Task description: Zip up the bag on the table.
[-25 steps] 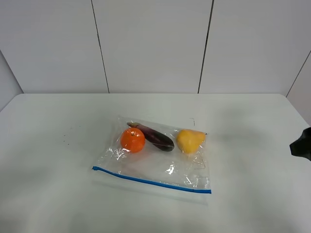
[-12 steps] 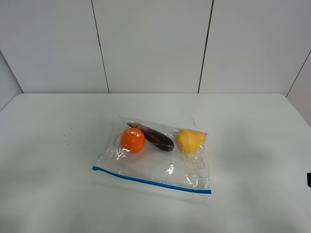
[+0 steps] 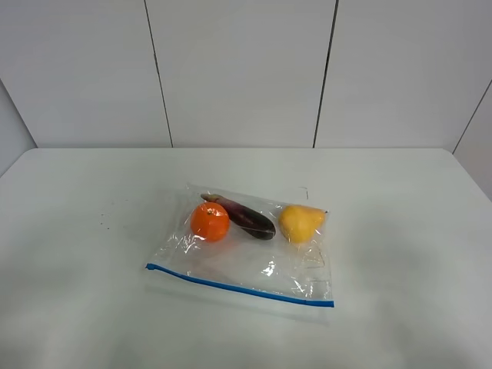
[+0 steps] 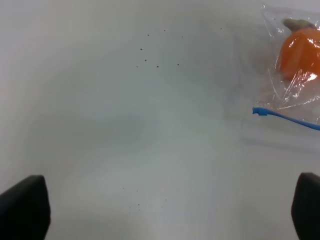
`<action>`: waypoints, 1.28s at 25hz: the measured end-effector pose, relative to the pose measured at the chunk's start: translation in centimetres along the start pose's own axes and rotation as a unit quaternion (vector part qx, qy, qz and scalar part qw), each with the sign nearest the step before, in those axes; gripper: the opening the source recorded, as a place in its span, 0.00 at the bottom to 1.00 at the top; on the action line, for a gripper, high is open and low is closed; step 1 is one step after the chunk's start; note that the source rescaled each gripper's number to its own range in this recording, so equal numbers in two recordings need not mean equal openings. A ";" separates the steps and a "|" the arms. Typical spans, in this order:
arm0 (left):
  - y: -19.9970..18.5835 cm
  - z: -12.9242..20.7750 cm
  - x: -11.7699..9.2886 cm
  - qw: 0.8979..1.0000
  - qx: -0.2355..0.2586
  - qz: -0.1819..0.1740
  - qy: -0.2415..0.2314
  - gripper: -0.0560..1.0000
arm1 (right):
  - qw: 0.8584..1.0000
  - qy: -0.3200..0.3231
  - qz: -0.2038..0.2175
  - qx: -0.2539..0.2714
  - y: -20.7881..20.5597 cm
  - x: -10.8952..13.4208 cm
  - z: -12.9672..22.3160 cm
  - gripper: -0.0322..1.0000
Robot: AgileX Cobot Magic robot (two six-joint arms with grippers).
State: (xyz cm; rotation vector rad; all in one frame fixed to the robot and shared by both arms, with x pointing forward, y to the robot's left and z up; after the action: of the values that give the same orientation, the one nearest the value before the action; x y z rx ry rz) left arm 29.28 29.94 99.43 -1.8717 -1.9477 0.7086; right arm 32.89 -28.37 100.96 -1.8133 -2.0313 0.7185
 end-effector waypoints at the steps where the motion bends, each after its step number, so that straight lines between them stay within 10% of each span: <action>1: 0.0 0.0 0.0 1.000 0.000 0.000 0.000 1.00 | 1.000 -0.001 0.002 -0.011 -0.3 0.0 0.0 1.00; 32: 0.0 0.0 0.0 1.000 -0.001 0.000 0.000 1.00 | 0.996 0.008 0.040 -0.080 -2.5 -0.5 0.3 1.00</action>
State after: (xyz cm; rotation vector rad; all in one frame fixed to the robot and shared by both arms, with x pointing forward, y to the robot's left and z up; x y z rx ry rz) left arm 29.30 29.94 99.45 -1.8729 -1.9489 0.7071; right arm 30.79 -29.07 102.18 -1.9906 -2.0694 0.5764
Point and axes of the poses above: a point on each arm's last joint axis where the gripper is mounted, y pointing out along that axis toward the gripper, x along the wrist's bending axis when the last joint is at zero, z = x × y, the point moved 8 cm from there along y, pointing out along that axis toward the gripper, and after that the axes turned 6 degrees about -y, right-handed, at the moved point
